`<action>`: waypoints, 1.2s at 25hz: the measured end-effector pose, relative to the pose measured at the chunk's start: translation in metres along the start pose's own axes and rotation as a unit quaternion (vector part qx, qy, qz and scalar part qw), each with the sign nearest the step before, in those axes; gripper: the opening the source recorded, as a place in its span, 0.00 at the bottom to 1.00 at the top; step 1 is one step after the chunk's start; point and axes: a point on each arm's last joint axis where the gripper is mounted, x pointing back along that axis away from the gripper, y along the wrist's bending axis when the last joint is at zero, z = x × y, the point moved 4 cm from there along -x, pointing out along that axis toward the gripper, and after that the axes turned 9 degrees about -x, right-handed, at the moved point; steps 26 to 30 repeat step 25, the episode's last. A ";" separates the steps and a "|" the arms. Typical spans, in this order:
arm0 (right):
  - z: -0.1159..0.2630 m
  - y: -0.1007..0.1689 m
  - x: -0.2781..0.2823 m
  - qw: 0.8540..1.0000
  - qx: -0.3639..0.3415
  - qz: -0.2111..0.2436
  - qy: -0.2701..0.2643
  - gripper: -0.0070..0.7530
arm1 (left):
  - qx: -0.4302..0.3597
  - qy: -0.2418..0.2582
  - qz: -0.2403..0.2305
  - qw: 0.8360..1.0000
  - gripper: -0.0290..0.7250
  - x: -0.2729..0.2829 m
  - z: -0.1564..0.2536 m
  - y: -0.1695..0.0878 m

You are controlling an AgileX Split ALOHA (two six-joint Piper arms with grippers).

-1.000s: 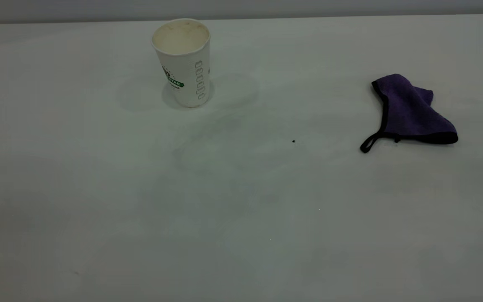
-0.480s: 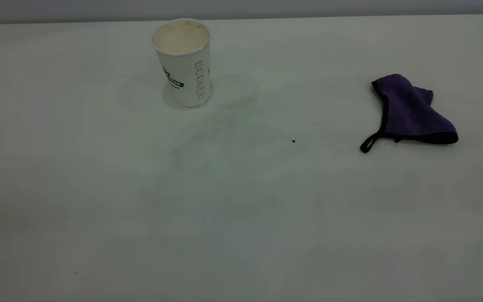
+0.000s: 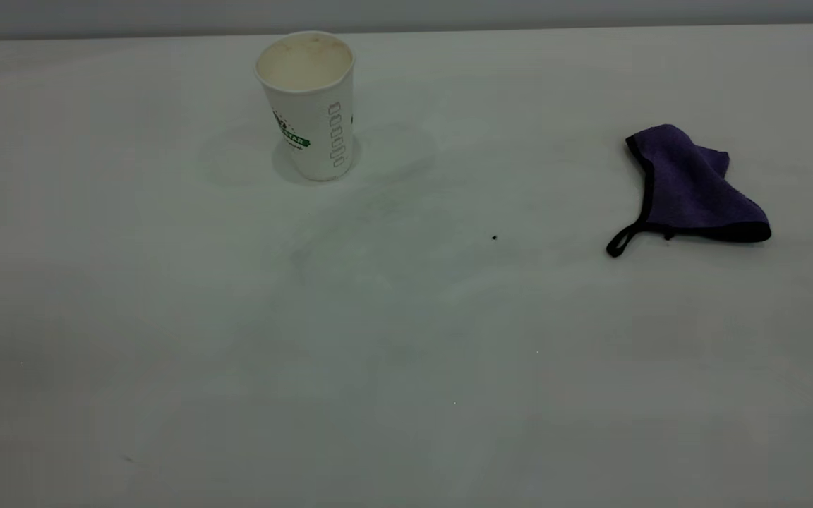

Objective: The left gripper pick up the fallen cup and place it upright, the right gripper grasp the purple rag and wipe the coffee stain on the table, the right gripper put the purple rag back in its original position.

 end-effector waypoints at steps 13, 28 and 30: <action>0.001 0.006 0.001 1.000 -0.011 -0.023 0.001 0.78 | 0.000 0.000 0.000 1.000 0.56 0.000 0.000 0.000; 0.001 0.008 0.001 0.999 -0.015 -0.031 0.002 0.59 | 0.000 0.000 0.000 1.000 0.56 0.000 0.000 0.000; 0.001 0.008 0.001 0.999 -0.015 -0.031 0.002 0.59 | 0.000 0.000 0.000 1.000 0.56 0.000 0.000 0.000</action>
